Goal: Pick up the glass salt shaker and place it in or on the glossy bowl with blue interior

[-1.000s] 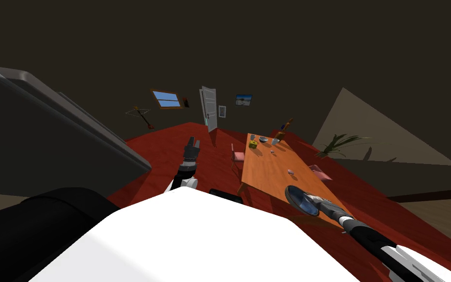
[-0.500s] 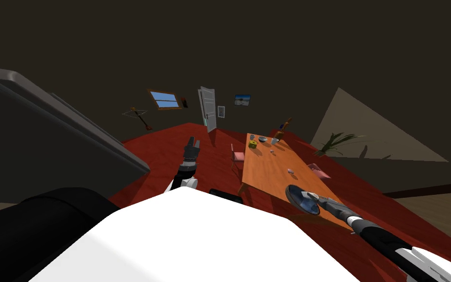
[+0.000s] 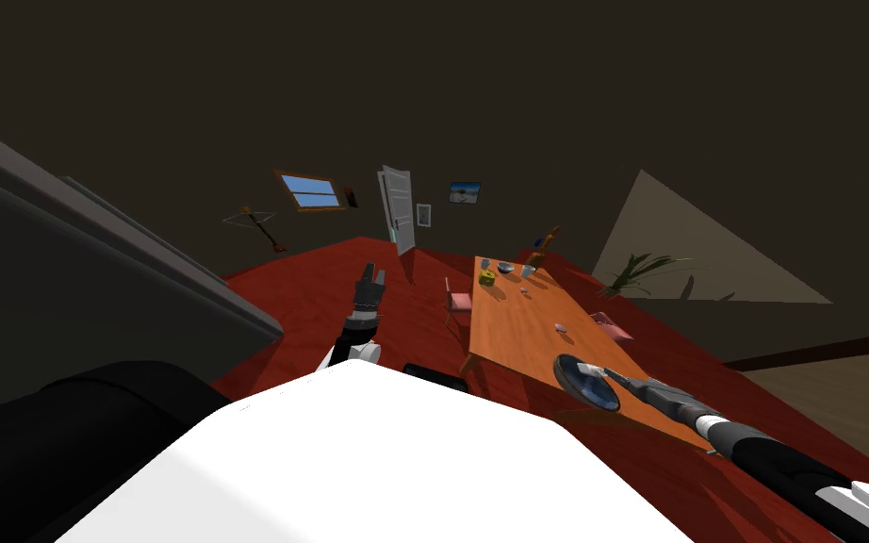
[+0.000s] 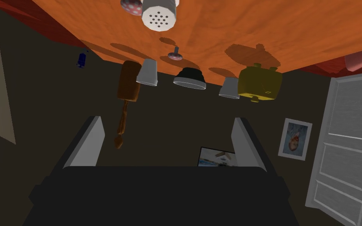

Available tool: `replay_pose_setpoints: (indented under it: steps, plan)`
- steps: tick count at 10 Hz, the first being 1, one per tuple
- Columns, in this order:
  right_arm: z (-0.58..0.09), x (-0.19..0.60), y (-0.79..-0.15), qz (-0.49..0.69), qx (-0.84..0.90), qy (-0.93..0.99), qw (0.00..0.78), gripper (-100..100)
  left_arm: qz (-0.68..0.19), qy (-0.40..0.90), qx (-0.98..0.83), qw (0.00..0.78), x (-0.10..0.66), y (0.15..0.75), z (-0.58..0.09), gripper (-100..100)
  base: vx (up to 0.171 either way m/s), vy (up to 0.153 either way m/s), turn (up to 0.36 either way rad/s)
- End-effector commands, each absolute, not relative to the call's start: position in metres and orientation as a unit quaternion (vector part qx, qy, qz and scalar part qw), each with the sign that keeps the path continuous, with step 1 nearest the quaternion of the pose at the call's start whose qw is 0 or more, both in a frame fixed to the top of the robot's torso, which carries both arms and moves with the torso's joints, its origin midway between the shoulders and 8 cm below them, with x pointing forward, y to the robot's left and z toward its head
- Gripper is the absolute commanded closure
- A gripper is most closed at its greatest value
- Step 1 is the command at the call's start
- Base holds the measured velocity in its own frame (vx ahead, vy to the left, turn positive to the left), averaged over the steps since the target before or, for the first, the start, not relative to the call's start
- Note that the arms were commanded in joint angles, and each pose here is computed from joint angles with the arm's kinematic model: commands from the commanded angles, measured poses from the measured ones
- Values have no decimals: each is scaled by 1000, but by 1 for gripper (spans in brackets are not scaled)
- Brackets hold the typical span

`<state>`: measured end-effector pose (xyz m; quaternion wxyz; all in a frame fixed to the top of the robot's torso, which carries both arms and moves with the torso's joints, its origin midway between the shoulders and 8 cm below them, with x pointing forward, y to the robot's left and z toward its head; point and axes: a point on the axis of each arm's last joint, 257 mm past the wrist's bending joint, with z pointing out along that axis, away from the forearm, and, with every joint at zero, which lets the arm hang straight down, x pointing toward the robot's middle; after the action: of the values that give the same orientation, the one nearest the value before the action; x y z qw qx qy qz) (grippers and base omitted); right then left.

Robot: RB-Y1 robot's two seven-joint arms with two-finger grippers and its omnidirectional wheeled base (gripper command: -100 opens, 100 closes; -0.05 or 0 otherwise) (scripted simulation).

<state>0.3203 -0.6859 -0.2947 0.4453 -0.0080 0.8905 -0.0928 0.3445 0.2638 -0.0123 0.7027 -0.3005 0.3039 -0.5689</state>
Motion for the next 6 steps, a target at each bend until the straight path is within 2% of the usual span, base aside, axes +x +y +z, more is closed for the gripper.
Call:
replay_pose_setpoints:
  steps: [1,2,6]
  plan:
    - [-295,320,-686,-93,-8,891,445,-100,-569,304,-300,703,344,264,-12,0,7,19,-14]
    - [-294,321,-686,-92,-8,891,445,0,-569,304,-300,703,344,264,-12,0,0,0,0]
    - [-294,321,-686,-92,-8,890,445,0,-569,304,-300,703,344,264,-12,0,0,0,0]
